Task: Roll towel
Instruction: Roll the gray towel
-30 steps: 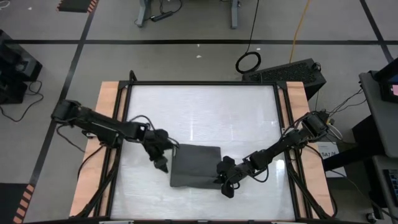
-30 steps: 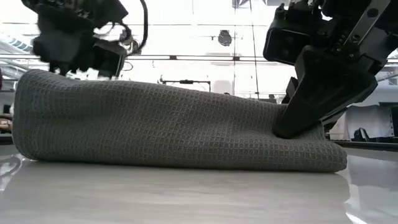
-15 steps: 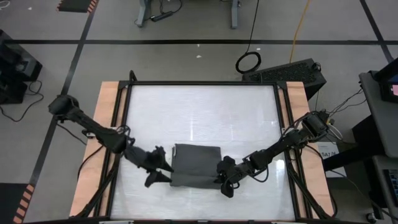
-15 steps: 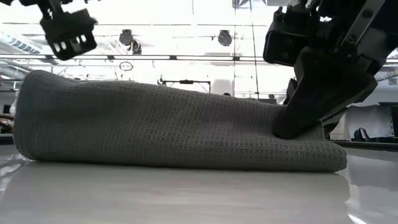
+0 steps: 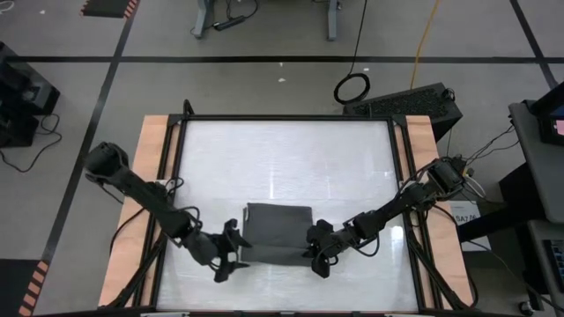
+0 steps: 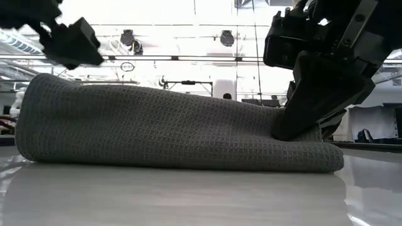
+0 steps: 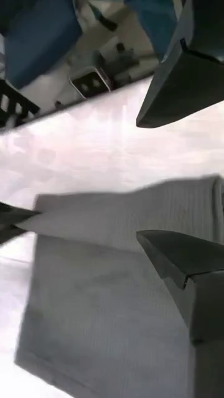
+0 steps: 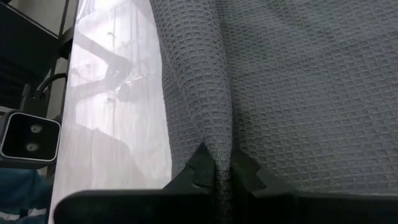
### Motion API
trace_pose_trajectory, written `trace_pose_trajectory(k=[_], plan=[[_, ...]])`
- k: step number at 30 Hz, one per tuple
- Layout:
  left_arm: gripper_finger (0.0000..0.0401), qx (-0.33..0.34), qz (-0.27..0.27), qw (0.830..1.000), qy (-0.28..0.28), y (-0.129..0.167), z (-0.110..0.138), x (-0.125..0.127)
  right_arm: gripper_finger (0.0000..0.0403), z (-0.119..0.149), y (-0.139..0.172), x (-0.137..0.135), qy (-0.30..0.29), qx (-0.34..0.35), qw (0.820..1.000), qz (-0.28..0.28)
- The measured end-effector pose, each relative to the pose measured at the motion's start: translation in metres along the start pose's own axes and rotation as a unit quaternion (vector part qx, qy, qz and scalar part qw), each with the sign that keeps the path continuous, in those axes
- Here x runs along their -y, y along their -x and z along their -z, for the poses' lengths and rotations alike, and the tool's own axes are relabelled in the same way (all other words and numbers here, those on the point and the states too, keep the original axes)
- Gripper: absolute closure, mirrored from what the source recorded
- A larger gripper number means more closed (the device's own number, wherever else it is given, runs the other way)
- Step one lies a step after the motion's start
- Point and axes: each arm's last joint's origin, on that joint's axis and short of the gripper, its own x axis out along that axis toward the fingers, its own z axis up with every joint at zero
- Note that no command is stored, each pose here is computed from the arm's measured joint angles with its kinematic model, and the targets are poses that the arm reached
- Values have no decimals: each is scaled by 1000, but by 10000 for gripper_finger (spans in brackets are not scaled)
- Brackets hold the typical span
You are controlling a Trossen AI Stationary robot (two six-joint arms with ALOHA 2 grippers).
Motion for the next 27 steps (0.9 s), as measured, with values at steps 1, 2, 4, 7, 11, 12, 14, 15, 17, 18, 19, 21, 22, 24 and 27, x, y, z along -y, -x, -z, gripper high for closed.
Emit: trace_pose_trajectory(k=[1, 2, 4, 7, 11, 12, 14, 15, 17, 18, 19, 21, 22, 24, 27], plan=[[115, -5, -5, 1000, -1, -3, 3, 0, 400, 0, 0, 0, 0, 0, 1000, 0], [115, -10, -10, 1000, -4, -6, 5, 1, 400, 0, 0, 0, 0, 0, 1000, 0], [115, -15, -25, 1000, -11, -11, 11, 1, 400, 0, 0, 0, -2, -1, 1000, 1], [115, -20, -46, 999, -17, -17, 16, -1, 399, 0, 0, 0, -1, -2, 1000, 2], [115, -11, -71, 997, -18, -20, 17, -4, 399, 0, 0, 0, -1, -2, 1000, 3], [115, -10, -72, 997, -18, -20, 16, -5, 399, 0, 0, 1, -1, -2, 1000, 3], [115, -15, -70, 997, -15, -21, 16, -6, 399, 0, 0, 1, -2, -1, 1000, 4], [115, -21, -68, 997, -16, -21, 16, -7, 399, -1, 0, 2, -3, -1, 1000, 5], [115, -42, -67, 997, -12, -21, 19, -9, 399, -3, -1, 4, -4, 1, 1000, 8], [115, -53, -73, 996, -8, -21, 21, -11, 399, -4, -1, 5, -3, 2, 1000, 9], [115, -62, -80, 995, -3, -20, 22, -12, 399, -5, -1, 7, -4, 3, 1000, 11], [115, -81, -97, 992, 6, -20, 26, -17, 399, -7, -1, 9, -2, 5, 1000, 14], [115, -88, -108, 990, 14, -19, 27, -19, 399, -8, -1, 10, -2, 6, 1000, 15], [120, -94, -126, 987, 29, -19, 28, -24, 399, -10, -2, 12, -4, 7, 1000, 17], [140, -81, -124, 988, 40, -17, 23, -24, 399, -12, -2, 14, -6, 2, 1000, 13]])
